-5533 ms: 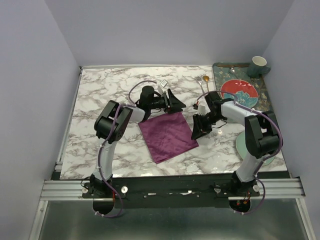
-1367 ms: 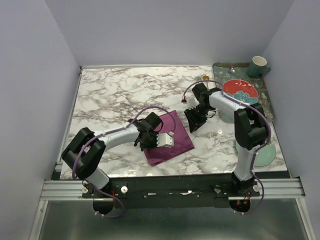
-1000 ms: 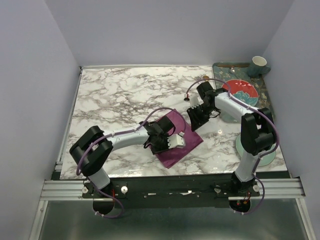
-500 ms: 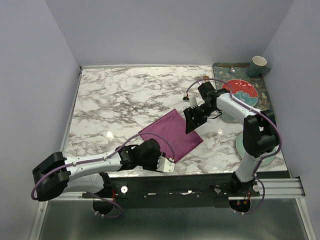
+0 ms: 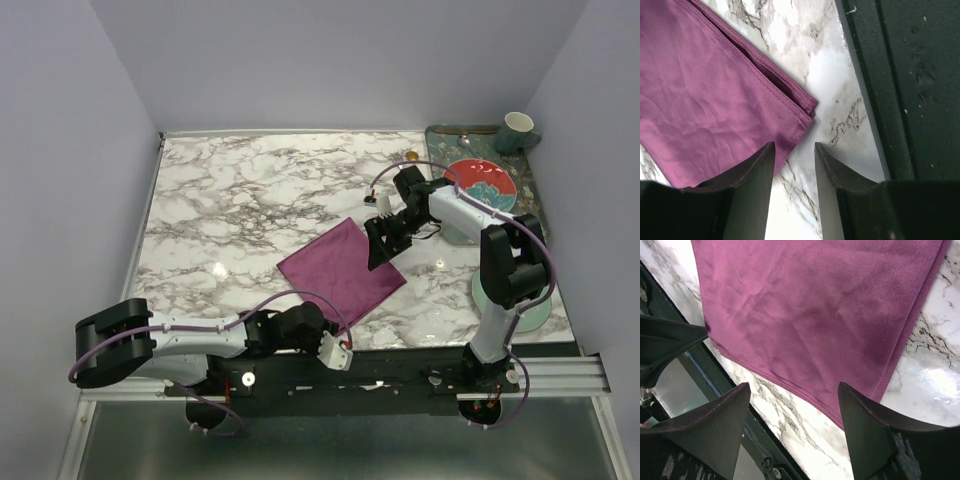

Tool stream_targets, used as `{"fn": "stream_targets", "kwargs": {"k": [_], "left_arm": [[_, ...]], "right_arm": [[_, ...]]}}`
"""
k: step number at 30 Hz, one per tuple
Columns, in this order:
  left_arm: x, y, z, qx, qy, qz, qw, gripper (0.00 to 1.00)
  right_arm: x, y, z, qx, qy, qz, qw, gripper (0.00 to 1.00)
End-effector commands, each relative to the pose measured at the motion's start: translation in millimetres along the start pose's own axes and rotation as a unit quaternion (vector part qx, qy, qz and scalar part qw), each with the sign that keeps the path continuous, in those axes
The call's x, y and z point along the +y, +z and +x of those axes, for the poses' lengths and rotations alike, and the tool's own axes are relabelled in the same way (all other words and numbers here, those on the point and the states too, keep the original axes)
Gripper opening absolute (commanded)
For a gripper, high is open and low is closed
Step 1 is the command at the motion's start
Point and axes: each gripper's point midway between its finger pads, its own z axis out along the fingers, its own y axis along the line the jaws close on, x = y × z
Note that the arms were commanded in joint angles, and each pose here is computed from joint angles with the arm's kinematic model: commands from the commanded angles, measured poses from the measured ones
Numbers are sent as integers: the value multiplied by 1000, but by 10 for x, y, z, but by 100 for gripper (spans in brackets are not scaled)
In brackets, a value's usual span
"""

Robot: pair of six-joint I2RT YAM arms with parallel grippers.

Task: Fold the napkin into a case and place the utensils inside
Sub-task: Pick up the top corner of the square folded napkin from the center of the board.

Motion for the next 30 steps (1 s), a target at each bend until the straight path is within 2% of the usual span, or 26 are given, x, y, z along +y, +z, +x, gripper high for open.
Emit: {"fn": "stream_targets", "kwargs": {"k": [1,12,19,23,30], "left_arm": [[118,73,-53,-3,14,-26,1000,45],[198,85,-162,-7,0,-26,1000,21],[223,11,-279,-23,-9,-18,1000,24],[270,-1,-301,-22,-21,-20,999,32],[334,24,-263,-22,-54,-15,998,32]], "right_arm": [[23,40,7,3,11,-19,1000,79],[35,60,115,11,13,-22,1000,79],[33,58,101,11,11,-20,1000,79],[34,60,109,12,15,-22,1000,79],[27,65,109,12,18,-23,1000,79]]}}
